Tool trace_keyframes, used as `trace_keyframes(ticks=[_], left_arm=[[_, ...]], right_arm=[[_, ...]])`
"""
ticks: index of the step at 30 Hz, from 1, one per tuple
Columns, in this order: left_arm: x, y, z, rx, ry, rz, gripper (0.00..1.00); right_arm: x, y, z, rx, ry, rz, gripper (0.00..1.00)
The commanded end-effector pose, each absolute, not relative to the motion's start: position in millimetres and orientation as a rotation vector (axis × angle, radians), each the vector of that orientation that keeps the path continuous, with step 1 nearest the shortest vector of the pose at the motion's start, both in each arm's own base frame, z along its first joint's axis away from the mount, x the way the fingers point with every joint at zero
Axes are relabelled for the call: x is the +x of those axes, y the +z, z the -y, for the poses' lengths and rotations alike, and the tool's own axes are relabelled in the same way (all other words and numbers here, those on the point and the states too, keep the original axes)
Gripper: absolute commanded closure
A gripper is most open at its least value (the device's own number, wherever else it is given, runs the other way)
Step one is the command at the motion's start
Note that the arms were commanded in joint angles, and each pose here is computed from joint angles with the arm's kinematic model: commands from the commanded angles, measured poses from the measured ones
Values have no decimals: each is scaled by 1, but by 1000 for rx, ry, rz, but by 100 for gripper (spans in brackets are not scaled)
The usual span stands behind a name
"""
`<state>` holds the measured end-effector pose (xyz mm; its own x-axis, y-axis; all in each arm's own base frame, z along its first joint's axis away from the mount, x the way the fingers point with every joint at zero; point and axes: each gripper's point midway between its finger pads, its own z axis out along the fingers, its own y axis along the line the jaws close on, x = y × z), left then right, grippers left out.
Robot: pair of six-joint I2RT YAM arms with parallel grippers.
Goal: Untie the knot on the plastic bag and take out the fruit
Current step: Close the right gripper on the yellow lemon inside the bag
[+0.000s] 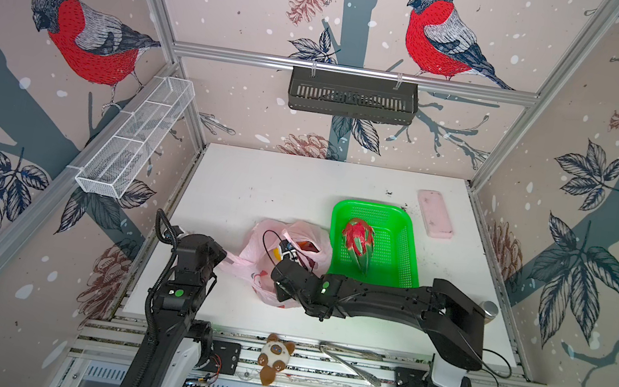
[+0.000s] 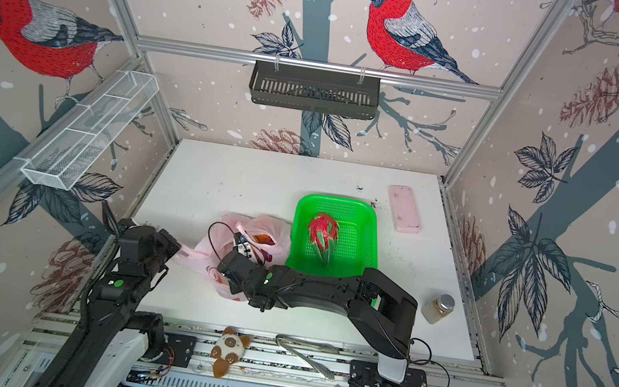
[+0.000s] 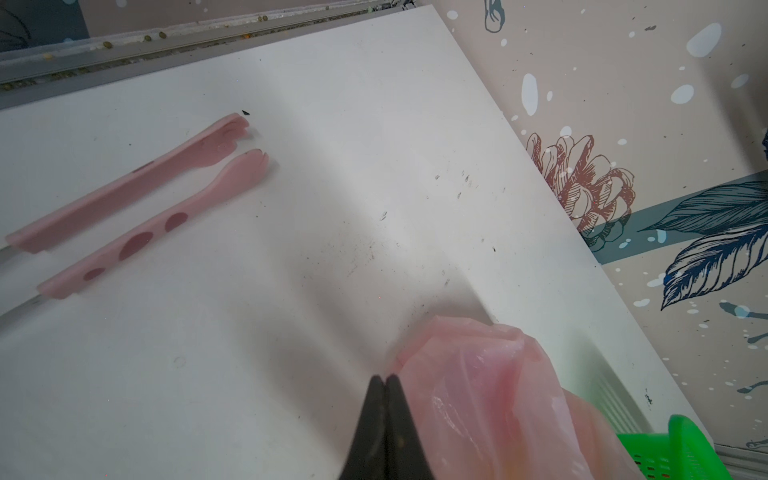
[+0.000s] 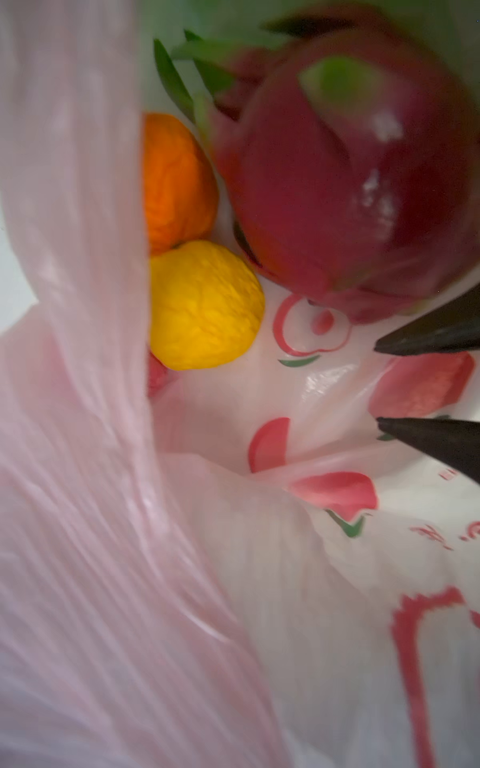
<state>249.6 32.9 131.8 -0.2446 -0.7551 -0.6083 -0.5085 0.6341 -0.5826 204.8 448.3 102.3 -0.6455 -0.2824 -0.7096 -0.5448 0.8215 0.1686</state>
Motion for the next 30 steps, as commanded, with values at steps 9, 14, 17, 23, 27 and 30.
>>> trace_keyframes(ticks=[9,14,17,23,27,30], left_arm=[[236,118,-32,-1030,-347,-1896,100],[240,118,-32,-1014,-347,-1898,100],[243,120,-30,-1005,-358,-1899,100],[244,117,-29,-1008,-372,-1899,100],[243,115,-29,-1012,-369,-1902,100],[242,115,-29,-1012,-366,-1902,100]], right_arm=[[260,114,-468,-437,392,-2278,19],[271,104,-467,-452,336,-2285,7],[278,97,-467,-454,318,-2305,6],[286,85,-469,-473,302,-2322,2],[290,75,-471,-467,286,-2340,0],[292,70,-472,-464,282,-2348,1]])
